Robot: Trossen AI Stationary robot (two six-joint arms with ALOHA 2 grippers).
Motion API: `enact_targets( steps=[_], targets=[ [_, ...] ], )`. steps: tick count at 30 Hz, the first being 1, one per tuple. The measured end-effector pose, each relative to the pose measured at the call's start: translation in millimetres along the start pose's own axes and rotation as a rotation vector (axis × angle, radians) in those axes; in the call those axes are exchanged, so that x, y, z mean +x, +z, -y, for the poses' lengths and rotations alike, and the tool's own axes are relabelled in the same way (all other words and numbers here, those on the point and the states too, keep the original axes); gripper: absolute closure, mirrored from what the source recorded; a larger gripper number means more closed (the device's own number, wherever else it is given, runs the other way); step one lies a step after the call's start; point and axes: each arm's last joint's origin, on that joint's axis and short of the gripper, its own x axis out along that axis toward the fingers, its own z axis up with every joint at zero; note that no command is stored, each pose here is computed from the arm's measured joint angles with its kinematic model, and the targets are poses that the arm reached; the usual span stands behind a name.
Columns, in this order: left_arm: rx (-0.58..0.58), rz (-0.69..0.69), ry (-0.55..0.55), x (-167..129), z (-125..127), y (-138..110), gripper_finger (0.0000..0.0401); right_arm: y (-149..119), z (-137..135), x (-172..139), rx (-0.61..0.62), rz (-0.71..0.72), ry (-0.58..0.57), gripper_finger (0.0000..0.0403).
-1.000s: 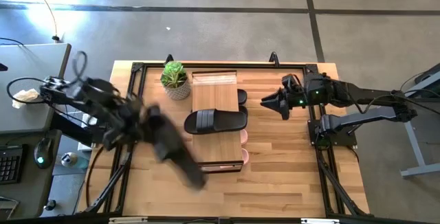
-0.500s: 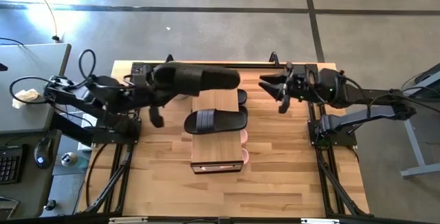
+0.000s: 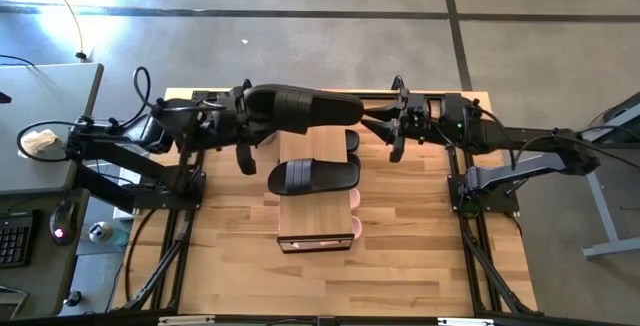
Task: Pick and place slides into the shelf
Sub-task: Put the black slide on the shelf
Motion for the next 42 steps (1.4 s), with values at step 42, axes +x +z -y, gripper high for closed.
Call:
enact_targets(
  steps=[42],
  targets=[
    [-0.001, -0.006, -0.038, 1, 1, -1, 0.0401, 5, 28, -5, 0.147, -0.083, 0.220, 0.0162]
  ],
)
